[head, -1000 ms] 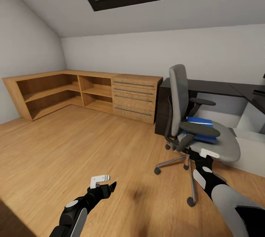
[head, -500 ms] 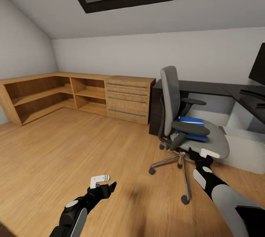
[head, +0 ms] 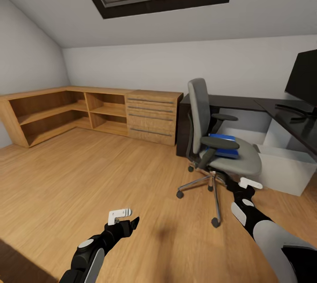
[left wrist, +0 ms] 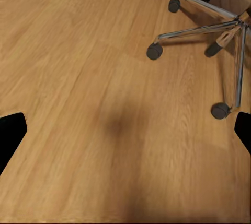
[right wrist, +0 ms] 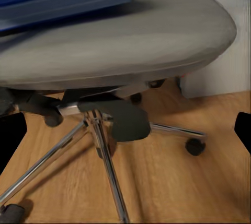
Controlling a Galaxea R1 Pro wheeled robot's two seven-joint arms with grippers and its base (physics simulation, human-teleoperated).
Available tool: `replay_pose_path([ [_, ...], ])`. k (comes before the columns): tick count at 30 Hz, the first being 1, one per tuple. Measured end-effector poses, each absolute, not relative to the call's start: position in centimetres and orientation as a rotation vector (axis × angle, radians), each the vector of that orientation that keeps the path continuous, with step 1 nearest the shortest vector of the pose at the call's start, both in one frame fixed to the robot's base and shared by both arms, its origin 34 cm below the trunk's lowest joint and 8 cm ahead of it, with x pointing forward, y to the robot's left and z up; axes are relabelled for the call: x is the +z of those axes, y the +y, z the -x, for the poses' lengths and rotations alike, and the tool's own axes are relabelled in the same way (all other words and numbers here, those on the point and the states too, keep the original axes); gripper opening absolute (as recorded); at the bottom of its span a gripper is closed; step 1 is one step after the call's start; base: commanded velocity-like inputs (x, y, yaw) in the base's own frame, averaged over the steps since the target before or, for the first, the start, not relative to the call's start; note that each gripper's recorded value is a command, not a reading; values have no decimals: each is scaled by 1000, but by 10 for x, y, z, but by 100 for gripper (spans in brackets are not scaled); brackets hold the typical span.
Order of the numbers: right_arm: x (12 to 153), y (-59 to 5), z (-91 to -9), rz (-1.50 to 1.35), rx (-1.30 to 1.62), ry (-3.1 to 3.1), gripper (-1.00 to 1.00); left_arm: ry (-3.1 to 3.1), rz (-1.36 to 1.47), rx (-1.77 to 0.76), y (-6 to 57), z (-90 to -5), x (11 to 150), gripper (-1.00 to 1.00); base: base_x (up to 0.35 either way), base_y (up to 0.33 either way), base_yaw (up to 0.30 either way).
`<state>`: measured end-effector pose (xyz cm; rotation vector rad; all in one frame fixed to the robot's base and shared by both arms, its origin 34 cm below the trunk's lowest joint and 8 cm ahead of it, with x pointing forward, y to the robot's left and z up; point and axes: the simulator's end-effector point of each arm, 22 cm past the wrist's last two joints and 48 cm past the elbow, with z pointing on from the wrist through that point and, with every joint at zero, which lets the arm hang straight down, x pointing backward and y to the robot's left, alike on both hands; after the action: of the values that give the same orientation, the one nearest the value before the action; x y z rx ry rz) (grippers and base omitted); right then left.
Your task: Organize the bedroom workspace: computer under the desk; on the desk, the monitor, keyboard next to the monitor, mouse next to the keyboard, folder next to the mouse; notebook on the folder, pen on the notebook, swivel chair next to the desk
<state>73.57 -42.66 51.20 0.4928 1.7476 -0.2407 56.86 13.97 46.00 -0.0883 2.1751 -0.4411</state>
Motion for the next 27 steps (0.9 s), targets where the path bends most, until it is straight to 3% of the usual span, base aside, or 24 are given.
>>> replay_pose_path([
  [6, 512, -426, -736, -493, -240, 1747, 100, 2175, 88, -441, 140, -569, 460, 100, -224, 3, 0],
  [27, 515, -412, -739, -492, -223, 1729, 100, 2176, 88, -441, 140, -568, 460, 100, -10, 0, 0],
])
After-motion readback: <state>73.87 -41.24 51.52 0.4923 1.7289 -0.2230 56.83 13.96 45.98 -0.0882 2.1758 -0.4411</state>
